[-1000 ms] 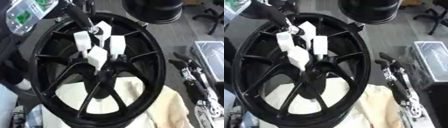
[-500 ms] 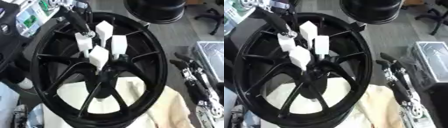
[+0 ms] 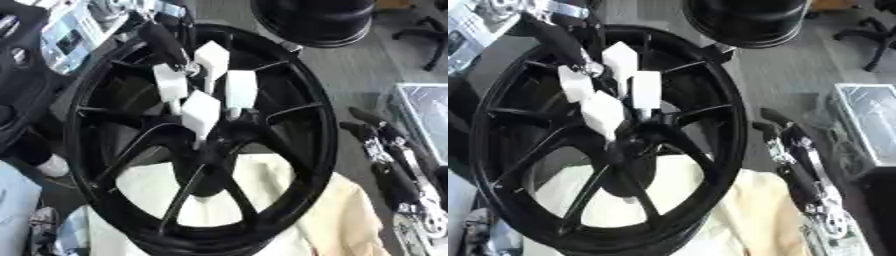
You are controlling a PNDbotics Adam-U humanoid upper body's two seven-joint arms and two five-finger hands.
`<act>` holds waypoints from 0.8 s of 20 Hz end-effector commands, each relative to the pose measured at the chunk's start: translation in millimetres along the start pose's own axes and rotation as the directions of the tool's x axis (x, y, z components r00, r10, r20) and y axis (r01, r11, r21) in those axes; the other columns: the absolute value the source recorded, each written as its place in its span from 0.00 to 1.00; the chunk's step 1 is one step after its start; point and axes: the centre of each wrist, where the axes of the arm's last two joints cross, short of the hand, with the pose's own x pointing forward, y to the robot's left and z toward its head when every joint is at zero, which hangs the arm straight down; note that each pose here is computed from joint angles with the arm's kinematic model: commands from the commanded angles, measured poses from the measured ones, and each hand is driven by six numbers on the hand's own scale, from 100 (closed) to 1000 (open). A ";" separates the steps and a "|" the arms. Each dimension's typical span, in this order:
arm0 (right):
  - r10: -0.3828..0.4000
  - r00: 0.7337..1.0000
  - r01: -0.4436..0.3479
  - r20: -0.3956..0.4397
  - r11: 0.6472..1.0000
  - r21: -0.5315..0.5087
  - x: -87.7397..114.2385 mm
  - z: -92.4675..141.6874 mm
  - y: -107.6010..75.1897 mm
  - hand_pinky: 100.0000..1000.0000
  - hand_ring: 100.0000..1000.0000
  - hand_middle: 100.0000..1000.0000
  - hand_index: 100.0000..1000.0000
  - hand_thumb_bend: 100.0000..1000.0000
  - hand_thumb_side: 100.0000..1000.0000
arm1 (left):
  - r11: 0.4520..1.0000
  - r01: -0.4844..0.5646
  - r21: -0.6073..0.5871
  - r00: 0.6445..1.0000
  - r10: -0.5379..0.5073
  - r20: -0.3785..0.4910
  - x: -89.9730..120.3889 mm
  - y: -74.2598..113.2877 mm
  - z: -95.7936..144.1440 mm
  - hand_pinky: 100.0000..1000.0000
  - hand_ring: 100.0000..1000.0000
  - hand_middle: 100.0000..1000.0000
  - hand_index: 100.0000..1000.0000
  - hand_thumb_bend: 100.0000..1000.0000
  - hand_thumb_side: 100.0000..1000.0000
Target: Pull the pin out of the wheel hub.
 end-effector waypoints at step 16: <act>0.015 1.000 -0.015 0.009 1.000 0.010 3.0 0.3 -0.8 1.00 0.83 0.89 0.80 0.00 0.49 | 1.000 0.008 0.015 1.000 -0.008 0.004 -9.0 8.9 16.5 0.77 0.74 0.73 0.80 0.37 0.60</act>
